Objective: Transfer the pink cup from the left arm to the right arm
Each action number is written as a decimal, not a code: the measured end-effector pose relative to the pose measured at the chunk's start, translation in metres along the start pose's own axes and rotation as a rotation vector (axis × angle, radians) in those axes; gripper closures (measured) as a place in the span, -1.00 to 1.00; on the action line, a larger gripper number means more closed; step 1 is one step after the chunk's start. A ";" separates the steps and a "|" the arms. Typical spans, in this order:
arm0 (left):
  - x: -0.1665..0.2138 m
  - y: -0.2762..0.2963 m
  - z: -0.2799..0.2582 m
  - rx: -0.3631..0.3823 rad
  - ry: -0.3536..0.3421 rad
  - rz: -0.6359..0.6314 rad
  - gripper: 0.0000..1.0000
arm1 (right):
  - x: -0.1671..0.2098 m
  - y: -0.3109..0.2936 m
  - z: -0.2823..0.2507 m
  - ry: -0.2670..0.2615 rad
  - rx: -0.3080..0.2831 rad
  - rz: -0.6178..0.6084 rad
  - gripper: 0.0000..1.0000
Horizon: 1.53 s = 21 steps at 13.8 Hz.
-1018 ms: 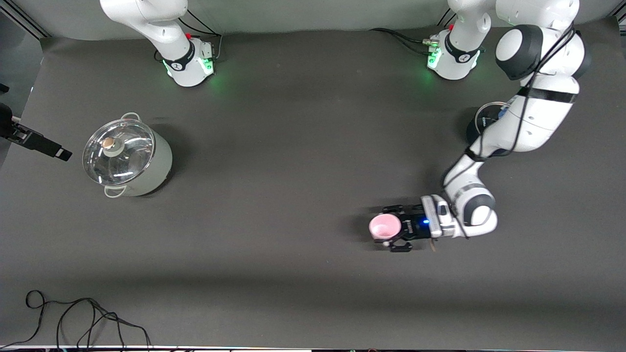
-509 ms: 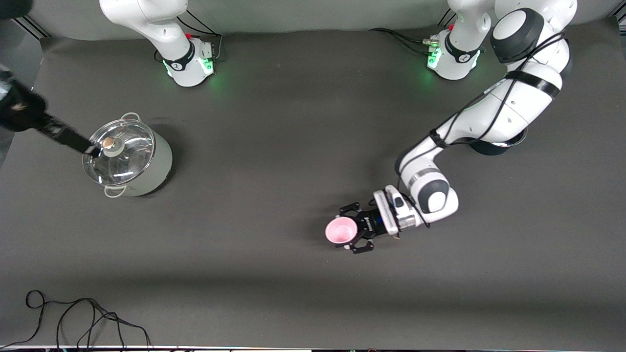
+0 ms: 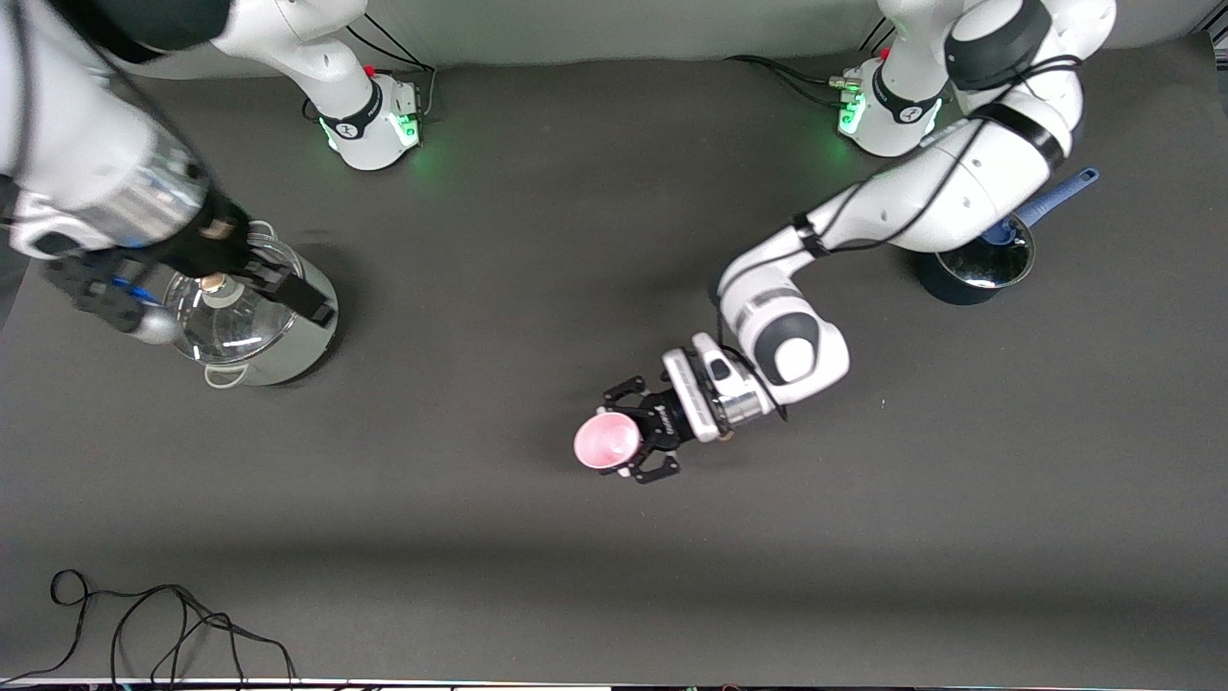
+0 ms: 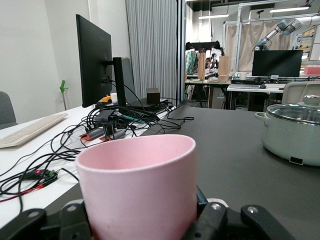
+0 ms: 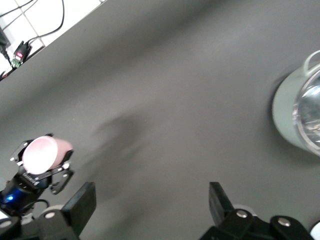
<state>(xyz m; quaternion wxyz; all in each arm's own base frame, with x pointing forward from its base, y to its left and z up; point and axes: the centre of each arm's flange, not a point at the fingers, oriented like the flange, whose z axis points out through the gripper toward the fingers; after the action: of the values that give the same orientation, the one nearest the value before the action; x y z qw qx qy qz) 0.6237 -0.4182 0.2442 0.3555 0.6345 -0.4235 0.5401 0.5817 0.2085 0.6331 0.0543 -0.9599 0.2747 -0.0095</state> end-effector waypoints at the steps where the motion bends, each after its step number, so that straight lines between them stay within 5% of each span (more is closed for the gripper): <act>1: 0.014 0.009 0.011 0.021 -0.030 -0.017 -0.31 | -0.008 -0.016 0.007 0.002 -0.007 -0.003 -0.99; 5: 0.076 0.059 0.052 0.101 -0.092 -0.092 -0.31 | -0.023 -0.052 0.020 0.016 -0.010 0.019 -0.99; 10: 0.122 0.096 0.074 0.127 -0.065 -0.105 -0.31 | -0.025 -0.061 0.029 0.010 -0.017 0.055 -0.99; 21: 0.164 0.132 0.084 0.165 -0.059 -0.045 -0.31 | -0.015 -0.079 0.094 -0.033 -0.095 0.055 -0.98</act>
<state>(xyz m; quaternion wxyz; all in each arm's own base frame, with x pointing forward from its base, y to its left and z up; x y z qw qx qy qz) 0.5439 -0.5708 0.3914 0.3015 0.6867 -0.3736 0.5458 0.6151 0.2927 0.5487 0.0134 -0.9535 0.3004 0.0210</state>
